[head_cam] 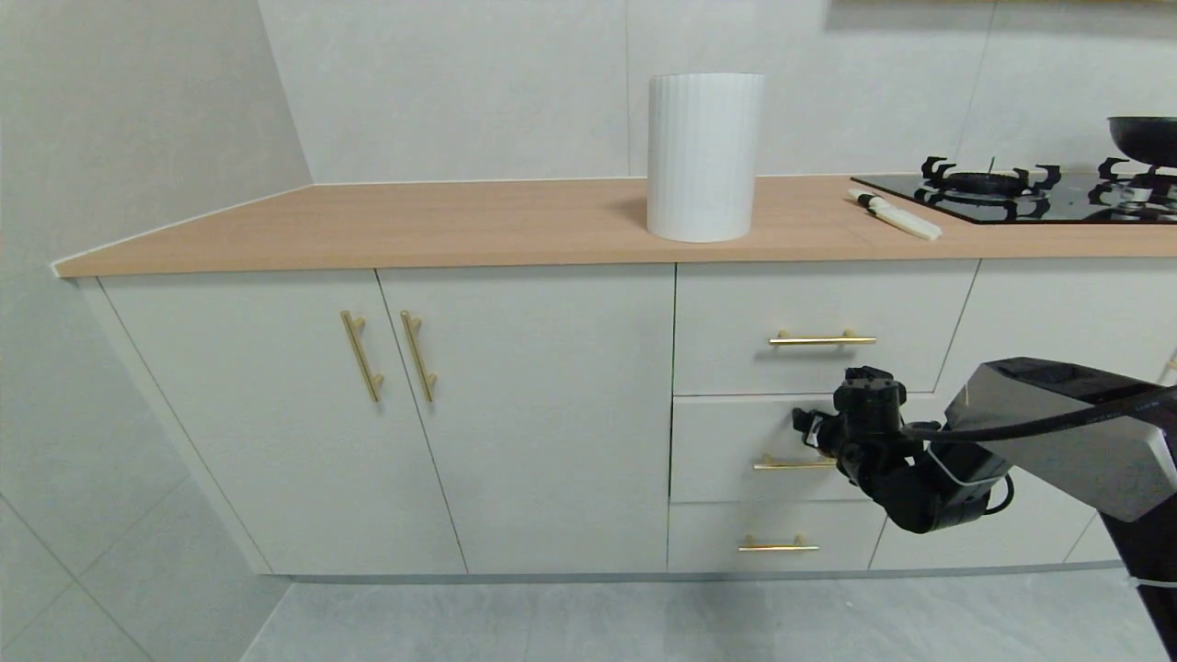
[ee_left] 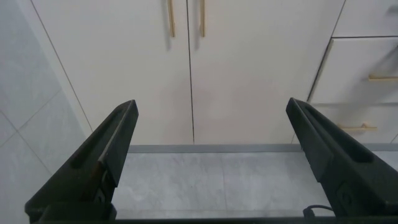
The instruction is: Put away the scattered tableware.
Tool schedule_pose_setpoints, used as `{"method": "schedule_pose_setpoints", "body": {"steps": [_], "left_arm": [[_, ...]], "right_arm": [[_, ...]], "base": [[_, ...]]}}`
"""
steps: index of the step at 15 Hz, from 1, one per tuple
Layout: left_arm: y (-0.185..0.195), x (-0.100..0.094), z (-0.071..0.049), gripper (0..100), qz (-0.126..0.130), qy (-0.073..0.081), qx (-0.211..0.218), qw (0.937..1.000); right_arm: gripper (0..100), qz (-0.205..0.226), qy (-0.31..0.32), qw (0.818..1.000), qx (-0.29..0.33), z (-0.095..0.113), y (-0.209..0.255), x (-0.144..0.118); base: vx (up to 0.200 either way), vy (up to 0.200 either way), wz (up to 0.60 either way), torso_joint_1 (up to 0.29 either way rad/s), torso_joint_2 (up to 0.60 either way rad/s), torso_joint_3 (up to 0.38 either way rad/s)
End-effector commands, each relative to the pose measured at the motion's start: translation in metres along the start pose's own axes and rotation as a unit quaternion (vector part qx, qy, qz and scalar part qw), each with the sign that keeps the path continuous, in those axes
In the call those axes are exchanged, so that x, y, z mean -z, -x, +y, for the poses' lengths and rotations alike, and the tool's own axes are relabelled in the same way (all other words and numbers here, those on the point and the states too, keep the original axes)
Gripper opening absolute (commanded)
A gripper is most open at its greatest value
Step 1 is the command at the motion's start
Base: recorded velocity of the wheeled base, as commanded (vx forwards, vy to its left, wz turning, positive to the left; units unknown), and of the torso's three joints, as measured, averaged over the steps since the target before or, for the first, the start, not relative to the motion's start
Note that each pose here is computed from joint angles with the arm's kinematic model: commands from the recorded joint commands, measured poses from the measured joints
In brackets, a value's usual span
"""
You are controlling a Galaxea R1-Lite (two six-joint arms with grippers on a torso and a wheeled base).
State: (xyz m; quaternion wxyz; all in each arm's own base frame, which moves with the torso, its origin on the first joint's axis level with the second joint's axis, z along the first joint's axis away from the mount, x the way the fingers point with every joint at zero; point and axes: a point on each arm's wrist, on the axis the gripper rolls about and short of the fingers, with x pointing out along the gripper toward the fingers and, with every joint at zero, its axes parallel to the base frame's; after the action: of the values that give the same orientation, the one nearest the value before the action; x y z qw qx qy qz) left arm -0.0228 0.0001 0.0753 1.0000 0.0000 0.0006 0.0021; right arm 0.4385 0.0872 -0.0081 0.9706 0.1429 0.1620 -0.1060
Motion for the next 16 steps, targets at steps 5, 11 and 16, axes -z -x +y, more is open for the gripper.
{"method": "schedule_pose_setpoints", "body": {"steps": [5,11,16], "left_arm": [[0.000,0.000,0.000,100,0.000,0.000,0.000,1.0000],[0.000,0.000,0.000,100,0.000,0.000,0.000,1.0000],[0.000,0.000,0.000,100,0.000,0.000,0.000,1.0000]], "right_arm": [[100,-0.018,-0.030,0.999,0.007,-0.005,-0.018,-0.004],[100,-0.016,-0.029,0.999,0.014,-0.010,-0.005,-0.014],[100,-0.038,0.010,0.999,-0.024,-0.011,0.122,-0.079]], "base": [[0.000,0.000,0.00,0.000,0.00,0.000],[0.000,0.000,0.00,0.000,0.00,0.000],[0.000,0.000,0.00,0.000,0.00,0.000]]}}
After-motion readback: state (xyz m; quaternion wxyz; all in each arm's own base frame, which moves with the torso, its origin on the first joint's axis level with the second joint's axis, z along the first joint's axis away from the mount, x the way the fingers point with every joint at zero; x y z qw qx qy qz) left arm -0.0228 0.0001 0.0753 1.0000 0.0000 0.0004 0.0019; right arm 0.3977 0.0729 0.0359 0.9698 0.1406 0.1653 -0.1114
